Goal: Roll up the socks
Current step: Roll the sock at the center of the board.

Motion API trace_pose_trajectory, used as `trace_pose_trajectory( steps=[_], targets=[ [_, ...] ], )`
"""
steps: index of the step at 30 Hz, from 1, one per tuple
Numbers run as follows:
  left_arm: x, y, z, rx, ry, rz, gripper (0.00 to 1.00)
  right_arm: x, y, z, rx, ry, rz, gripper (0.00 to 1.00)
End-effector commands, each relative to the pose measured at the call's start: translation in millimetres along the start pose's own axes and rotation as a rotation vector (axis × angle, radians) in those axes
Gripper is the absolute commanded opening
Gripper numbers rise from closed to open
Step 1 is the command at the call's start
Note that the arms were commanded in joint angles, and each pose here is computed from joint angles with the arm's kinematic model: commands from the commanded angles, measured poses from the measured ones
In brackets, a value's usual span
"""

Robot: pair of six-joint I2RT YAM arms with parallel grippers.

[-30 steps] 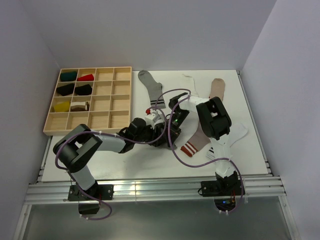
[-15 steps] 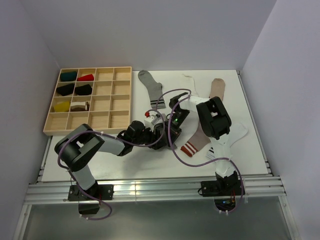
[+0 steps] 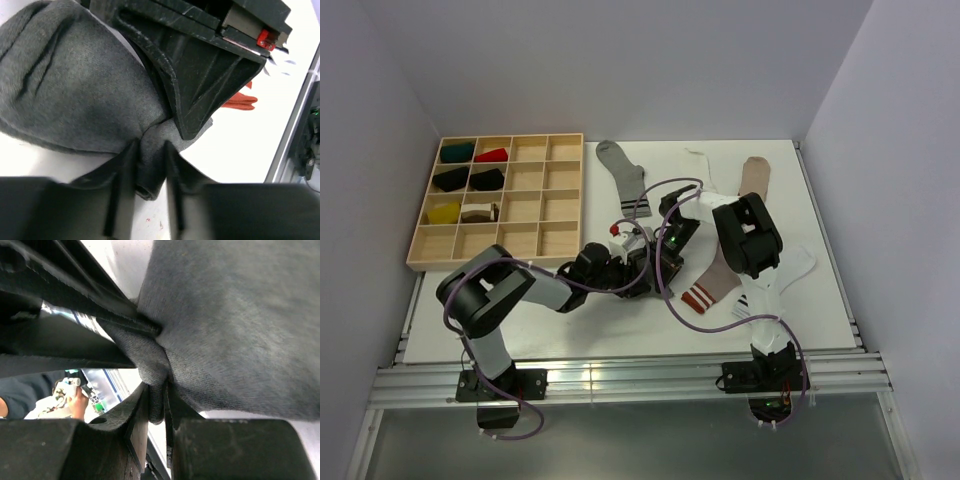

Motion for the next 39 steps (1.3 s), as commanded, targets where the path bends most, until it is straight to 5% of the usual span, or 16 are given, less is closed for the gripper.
trace_pose_trajectory(
  steps=[1,6,26,33,39],
  targets=[
    [4.2,9.2,1.9,-0.042,0.013,0.028,0.29,-2.2,-5.8,-16.5,-0.059,0.084,-0.013,0.14],
    [8.6,17.6,6.8,-0.111,-0.001,0.054,0.00,-10.4,-6.1,-8.2,-0.094,0.130,-0.055,0.25],
    [-8.1,8.7,33.1,-0.490,0.011,0.326,0.00,-70.4,22.9,52.6,-0.447,0.529,-0.326,0.49],
    [-14.8,0.5,34.0,-0.602,-0.061,0.423,0.00,-62.5,48.8,79.3,-0.695,0.687,-0.394,0.56],
    [-15.7,-3.8,40.6,-0.667,-0.116,0.466,0.00,-15.2,58.5,93.3,-0.882,0.816,-0.291,0.61]
  ],
)
Point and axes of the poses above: each gripper's point midway between its finger pads, its own x axis out along the fingers, its own z axis along the line the jaws close on, y = z × x, the point moved 10 cm from there along -x, back along the fingers, and after that the axes turned 10 degrees about -x, right-handed, at the moved point
